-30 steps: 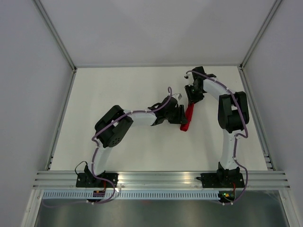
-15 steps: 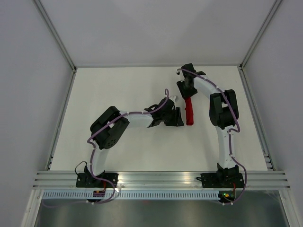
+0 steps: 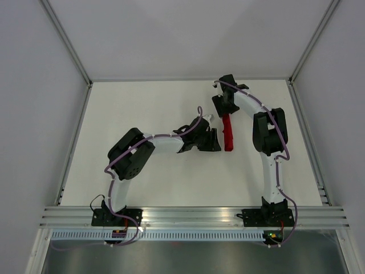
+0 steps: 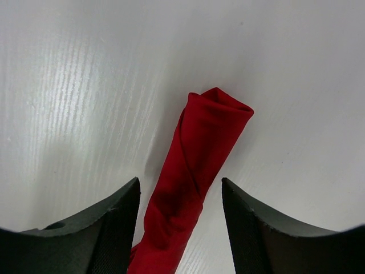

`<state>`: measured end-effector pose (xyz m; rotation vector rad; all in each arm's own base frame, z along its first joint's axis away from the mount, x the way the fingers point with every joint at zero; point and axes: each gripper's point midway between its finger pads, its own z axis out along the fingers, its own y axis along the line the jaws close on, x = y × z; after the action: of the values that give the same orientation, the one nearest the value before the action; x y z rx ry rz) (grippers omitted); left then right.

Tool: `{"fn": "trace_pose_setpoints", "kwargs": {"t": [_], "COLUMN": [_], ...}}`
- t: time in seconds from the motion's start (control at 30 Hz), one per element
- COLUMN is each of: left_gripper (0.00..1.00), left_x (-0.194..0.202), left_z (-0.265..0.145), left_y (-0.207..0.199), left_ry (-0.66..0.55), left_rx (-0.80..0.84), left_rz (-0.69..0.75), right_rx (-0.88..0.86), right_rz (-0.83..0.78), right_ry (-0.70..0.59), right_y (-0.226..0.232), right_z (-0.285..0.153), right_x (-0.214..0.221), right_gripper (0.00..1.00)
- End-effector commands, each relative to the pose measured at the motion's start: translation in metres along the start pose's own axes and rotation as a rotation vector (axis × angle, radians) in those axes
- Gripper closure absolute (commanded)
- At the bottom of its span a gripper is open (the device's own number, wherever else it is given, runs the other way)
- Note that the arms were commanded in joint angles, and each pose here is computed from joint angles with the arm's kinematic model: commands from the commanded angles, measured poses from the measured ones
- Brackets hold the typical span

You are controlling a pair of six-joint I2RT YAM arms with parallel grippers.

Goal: Fold the napkin, place the utensils inside, and roll it up
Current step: Roll the napkin with the utensil

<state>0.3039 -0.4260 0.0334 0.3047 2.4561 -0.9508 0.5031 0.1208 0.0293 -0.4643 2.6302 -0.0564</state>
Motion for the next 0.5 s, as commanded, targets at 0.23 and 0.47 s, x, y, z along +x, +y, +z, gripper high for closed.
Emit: {"fn": "trace_pose_setpoints", "kwargs": {"t": [0.23, 0.47], "left_gripper": [0.49, 0.48], "left_x": [-0.053, -0.079], "left_z": [-0.057, -0.133], "left_y": [-0.012, -0.006], "left_ry": [-0.101, -0.196], "left_rx": [0.065, 0.053], "left_rz": [0.08, 0.136], "right_rx": [-0.097, -0.184], "right_rz": [0.125, 0.236], "right_ry": [-0.235, -0.479], "right_y": [-0.032, -0.073], "right_z": [-0.104, -0.199], "right_x": [-0.064, -0.055], "right_gripper": [0.28, 0.25]}}
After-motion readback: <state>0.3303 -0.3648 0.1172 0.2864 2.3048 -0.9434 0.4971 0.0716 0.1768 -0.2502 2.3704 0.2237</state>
